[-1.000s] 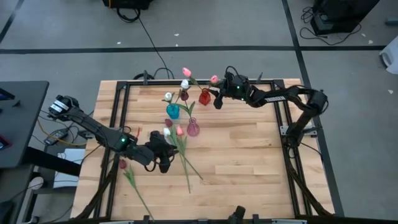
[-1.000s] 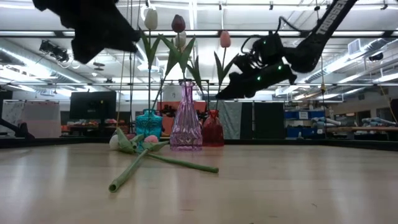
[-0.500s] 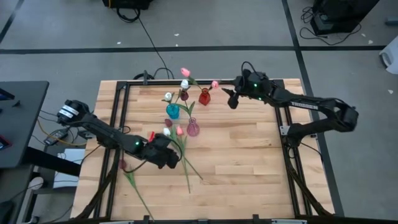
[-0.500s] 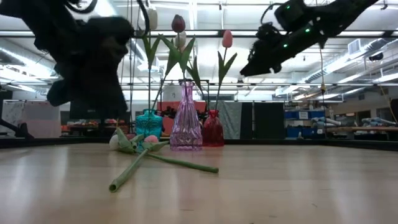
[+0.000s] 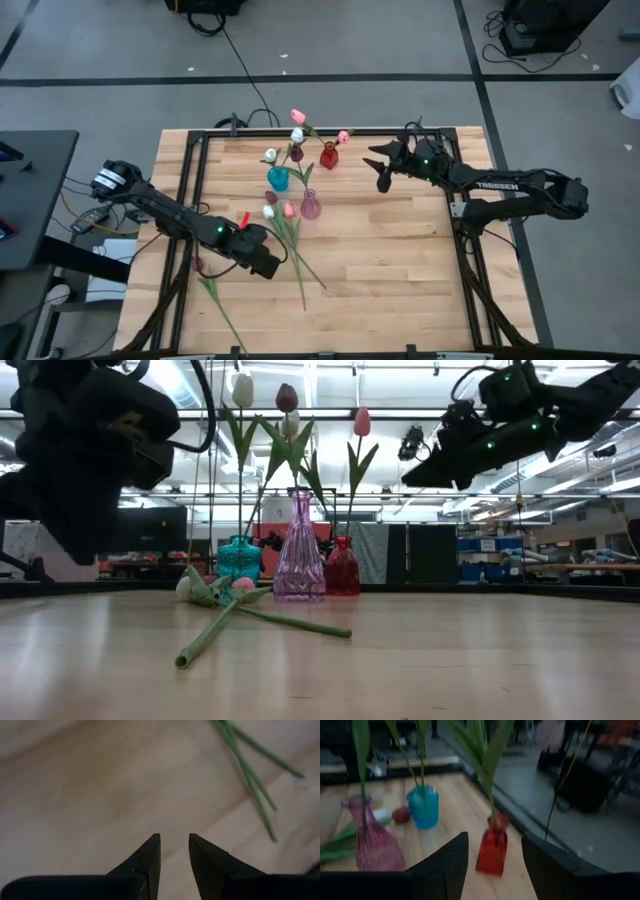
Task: Sort flowers into vase by color
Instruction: Put the bottom dark red flower into the pink vase
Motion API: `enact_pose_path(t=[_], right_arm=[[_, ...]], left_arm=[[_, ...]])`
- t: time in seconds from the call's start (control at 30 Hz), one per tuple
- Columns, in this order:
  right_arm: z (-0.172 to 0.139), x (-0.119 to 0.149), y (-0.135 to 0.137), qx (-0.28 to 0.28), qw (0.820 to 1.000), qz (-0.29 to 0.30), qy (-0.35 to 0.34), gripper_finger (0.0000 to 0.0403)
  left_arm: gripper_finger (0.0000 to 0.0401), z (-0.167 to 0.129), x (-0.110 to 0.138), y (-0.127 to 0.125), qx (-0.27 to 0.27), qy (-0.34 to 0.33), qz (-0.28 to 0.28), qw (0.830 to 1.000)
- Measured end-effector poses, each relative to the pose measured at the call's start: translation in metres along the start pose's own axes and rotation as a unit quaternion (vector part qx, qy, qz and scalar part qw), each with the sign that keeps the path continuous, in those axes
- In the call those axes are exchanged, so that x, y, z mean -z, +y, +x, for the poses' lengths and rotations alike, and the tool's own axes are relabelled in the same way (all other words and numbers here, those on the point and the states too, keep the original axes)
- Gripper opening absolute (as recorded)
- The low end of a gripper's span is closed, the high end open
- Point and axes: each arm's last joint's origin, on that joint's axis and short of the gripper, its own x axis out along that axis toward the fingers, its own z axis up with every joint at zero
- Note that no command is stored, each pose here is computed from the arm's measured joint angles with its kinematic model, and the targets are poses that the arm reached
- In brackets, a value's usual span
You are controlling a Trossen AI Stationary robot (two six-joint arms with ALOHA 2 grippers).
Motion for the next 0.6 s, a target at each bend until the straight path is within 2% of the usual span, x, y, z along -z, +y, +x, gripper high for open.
enact_pose_path(t=[0.33, 0.6], right_arm=[[-0.002, -0.009, -0.001, 0.011, 0.999, -0.023, -0.047, 0.0194], [-0.002, -0.014, 0.0, -0.003, 0.997, -0.023, -0.074, 0.0194]], left_arm=[[0.0105, -0.001, 0.012, -0.002, 0.004, 0.088, -0.052, 0.995], [0.0105, -0.006, 0.056, -0.007, 0.023, 0.128, -0.098, 0.987]])
